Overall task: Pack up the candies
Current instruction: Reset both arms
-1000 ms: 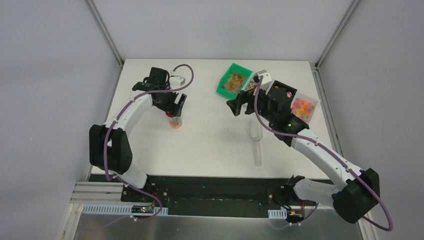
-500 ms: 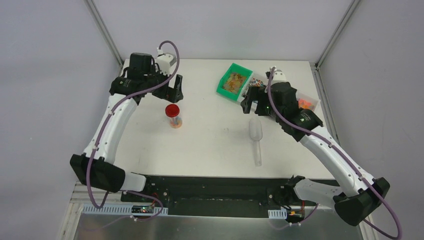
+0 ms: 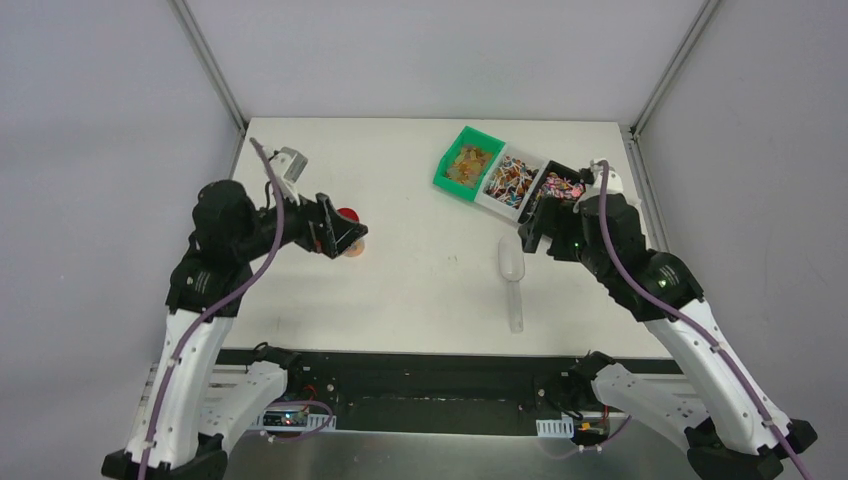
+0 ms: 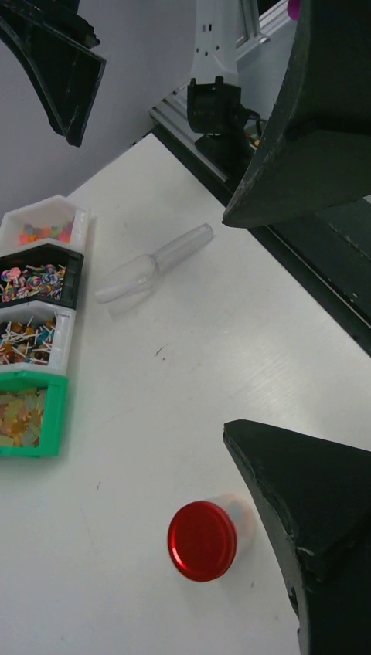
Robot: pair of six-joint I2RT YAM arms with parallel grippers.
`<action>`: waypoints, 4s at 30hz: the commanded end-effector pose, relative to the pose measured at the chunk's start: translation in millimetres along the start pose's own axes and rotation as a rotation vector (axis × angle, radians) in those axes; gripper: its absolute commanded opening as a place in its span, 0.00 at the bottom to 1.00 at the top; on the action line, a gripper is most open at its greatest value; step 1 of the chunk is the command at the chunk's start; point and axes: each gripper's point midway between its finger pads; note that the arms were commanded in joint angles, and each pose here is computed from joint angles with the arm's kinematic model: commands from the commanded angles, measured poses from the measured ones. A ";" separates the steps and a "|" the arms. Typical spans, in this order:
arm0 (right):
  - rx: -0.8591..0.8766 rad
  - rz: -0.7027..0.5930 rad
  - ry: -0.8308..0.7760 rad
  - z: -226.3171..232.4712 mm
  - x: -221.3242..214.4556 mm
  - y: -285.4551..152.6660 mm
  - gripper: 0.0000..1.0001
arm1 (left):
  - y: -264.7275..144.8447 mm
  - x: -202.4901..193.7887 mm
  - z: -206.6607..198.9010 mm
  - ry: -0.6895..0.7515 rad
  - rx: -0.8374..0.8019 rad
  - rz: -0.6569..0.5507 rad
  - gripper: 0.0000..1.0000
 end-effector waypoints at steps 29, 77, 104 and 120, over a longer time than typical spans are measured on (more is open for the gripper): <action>0.089 -0.166 0.067 -0.2 20.5 -32.1 0.99 | -24.8 -14.8 -37.1 -0.034 -0.145 -0.099 0.99; 0.112 -0.192 0.111 -7.4 12.2 -44.3 0.99 | -39.0 -5.3 -39.7 -0.027 -0.095 -0.131 0.99; 0.140 -0.173 0.126 6.8 18.4 -35.1 0.99 | -50.9 -2.0 -29.0 0.036 0.004 -0.154 0.99; 0.098 -0.136 0.120 3.0 8.6 -20.4 0.99 | -46.2 -19.1 -4.1 0.029 0.111 -0.098 0.99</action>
Point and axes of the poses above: each gripper's point midway between its finger pads, its own y axis out along the fingers, its own z axis along the line the jaws close on, x = y × z, and after that the axes turned 3 degrees about y, right-handed
